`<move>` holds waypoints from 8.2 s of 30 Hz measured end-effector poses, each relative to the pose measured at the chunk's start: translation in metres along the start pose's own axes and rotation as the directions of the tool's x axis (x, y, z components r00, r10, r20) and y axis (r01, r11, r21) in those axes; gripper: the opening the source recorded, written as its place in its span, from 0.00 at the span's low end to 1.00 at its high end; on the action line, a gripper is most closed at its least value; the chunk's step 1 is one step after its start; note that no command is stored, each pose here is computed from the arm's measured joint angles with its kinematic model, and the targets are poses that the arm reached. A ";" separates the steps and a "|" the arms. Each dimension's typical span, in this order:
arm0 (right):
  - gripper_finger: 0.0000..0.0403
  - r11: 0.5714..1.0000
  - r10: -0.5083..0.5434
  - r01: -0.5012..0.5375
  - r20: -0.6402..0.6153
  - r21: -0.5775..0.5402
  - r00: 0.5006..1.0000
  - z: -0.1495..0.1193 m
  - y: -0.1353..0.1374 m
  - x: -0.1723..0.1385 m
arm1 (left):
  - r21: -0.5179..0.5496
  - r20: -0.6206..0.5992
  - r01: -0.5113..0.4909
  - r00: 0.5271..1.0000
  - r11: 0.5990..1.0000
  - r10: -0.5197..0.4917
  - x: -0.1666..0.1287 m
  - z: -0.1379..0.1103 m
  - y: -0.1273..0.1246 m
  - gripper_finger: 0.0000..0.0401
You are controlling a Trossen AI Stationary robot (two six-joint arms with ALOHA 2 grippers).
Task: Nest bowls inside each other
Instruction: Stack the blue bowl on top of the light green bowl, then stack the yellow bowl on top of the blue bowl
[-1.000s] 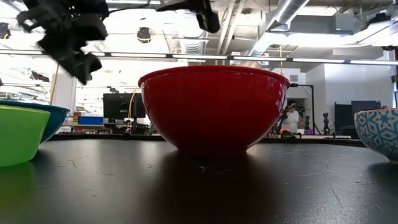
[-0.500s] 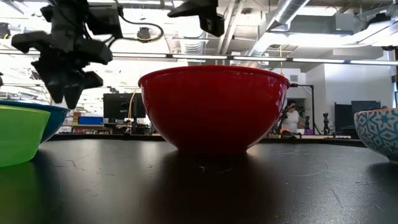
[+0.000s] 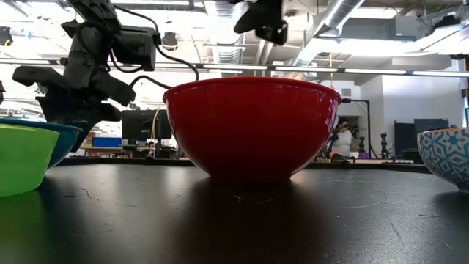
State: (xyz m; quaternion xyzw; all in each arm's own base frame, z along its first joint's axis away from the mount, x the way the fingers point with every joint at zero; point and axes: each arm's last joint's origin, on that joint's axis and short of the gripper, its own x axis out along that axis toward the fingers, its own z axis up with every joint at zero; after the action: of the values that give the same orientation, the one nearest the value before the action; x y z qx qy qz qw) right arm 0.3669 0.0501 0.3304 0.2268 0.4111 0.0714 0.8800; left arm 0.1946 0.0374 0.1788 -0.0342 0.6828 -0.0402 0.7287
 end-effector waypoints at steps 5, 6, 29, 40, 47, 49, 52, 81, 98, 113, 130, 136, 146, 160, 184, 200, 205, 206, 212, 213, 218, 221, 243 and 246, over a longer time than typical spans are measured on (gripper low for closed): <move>0.47 0.997 -0.068 0.069 0.035 -0.036 0.997 -0.004 0.004 -0.029 | -0.020 -0.004 0.009 1.000 1.000 -0.009 -0.001 -0.001 -0.001 0.05; 0.47 0.996 -0.079 0.081 0.049 -0.041 0.996 -0.004 0.005 -0.036 | -0.023 0.005 0.010 1.000 1.000 -0.010 -0.002 0.001 -0.001 0.04; 0.47 0.928 -0.372 0.356 0.331 0.111 0.867 0.000 -0.001 -0.098 | -0.582 0.394 -0.206 0.775 0.787 0.494 -0.190 0.053 0.012 0.01; 0.47 0.848 -0.529 0.452 0.389 0.278 0.754 0.029 -0.044 -0.077 | -0.741 0.434 -0.111 0.674 0.662 0.599 -0.187 0.079 0.022 0.01; 0.47 0.814 -0.577 0.504 0.308 0.288 0.757 0.032 -0.065 -0.050 | -0.718 0.450 -0.093 0.694 0.690 0.562 -0.175 0.094 0.023 0.01; 0.47 0.811 -0.582 0.511 0.295 0.286 0.758 0.032 -0.067 -0.044 | -0.707 0.478 -0.070 0.685 0.703 0.549 -0.176 0.097 0.022 0.01; 0.47 0.807 -0.586 0.518 0.283 0.284 0.759 0.032 -0.069 -0.039 | -0.690 0.496 -0.064 0.684 0.721 0.535 -0.177 0.099 0.022 0.01; 0.02 0.738 -0.637 0.604 0.014 0.302 0.771 0.004 -0.075 -0.058 | -0.616 0.551 -0.154 0.617 0.773 0.562 -0.210 0.061 0.005 0.38; 0.02 0.819 -0.456 0.446 -0.063 0.360 0.888 -0.002 -0.060 -0.029 | -0.577 0.801 0.078 0.249 0.813 0.544 -0.170 -0.019 0.016 0.38; 0.02 0.820 -0.406 0.452 -0.200 0.352 0.892 -0.002 -0.089 0.014 | -0.440 0.898 0.395 0.211 0.806 0.387 -0.095 -0.030 0.017 0.37; 0.02 0.816 -0.373 0.437 -0.234 0.379 0.898 0.000 -0.105 0.018 | -0.433 0.900 0.358 0.215 0.827 0.378 -0.095 -0.030 0.016 0.37; 0.02 0.807 -0.389 0.457 -0.247 0.375 0.888 -0.001 -0.108 0.017 | -0.433 0.900 0.347 0.215 0.832 0.378 -0.095 -0.030 0.016 0.37; 0.02 0.816 -0.391 0.460 -0.252 0.351 0.885 -0.001 -0.108 0.017 | -0.431 0.900 0.321 0.216 0.843 0.378 -0.096 -0.030 0.016 0.37; 0.02 0.796 -0.400 0.494 -0.309 0.348 0.863 -0.006 -0.119 0.040 | -0.431 0.900 0.319 0.219 0.844 0.377 -0.095 -0.030 0.016 0.37; 0.32 0.775 -0.408 0.506 -0.313 0.378 0.858 0.003 -0.113 0.012 | -0.431 0.900 0.308 0.221 0.848 0.377 -0.095 -0.030 0.016 0.38; 0.32 0.818 -0.390 0.506 -0.384 0.273 0.837 0.017 -0.046 -0.039 | -0.350 0.924 0.320 0.276 0.880 0.267 -0.091 -0.030 0.013 0.38; 0.32 0.871 -0.365 0.465 -0.422 0.161 0.830 0.004 0.001 -0.046 | -0.289 0.908 0.370 0.399 0.883 0.130 -0.079 -0.033 0.009 0.37; 0.32 0.882 -0.354 0.450 -0.429 0.143 0.831 0.000 0.010 -0.046 | -0.262 0.899 0.394 0.432 0.881 0.074 -0.076 -0.035 0.007 0.37; 0.32 0.874 -0.319 0.448 -0.475 0.185 0.820 -0.029 0.058 -0.039 | -0.206 0.810 0.486 0.571 0.849 -0.130 -0.060 -0.042 -0.004 0.37; 0.32 0.862 -0.317 0.459 -0.479 0.214 0.819 -0.034 0.066 -0.038 | -0.206 0.799 0.486 0.585 0.849 -0.140 -0.058 -0.043 -0.006 0.37; 0.32 0.802 -0.359 0.520 -0.457 0.294 0.814 -0.058 0.098 -0.036 | -0.147 0.787 0.453 0.592 0.879 -0.174 -0.054 -0.039 -0.016 0.37; 0.31 0.804 -0.403 0.535 -0.424 0.260 0.811 -0.072 0.112 -0.035 | -0.140 0.787 0.420 0.597 0.897 -0.157 -0.052 -0.034 -0.020 0.37; 0.41 0.748 -0.396 0.531 -0.375 0.399 0.839 -0.215 -0.024 -0.061 | -0.416 0.806 0.606 0.591 0.679 -0.034 -0.047 -0.021 -0.058 0.37; 0.49 0.738 -0.408 0.565 -0.424 0.368 0.809 -0.225 -0.032 -0.053 | -0.434 0.808 0.607 0.589 0.666 -0.011 -0.047 -0.021 -0.061 0.37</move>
State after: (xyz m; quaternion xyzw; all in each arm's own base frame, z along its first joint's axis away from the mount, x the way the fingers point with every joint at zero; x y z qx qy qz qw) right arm 0.1602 0.0820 0.2262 0.3048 0.5957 -0.2326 0.7058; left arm 0.1698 -0.0182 0.2302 -0.4380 0.2642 0.0902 0.8545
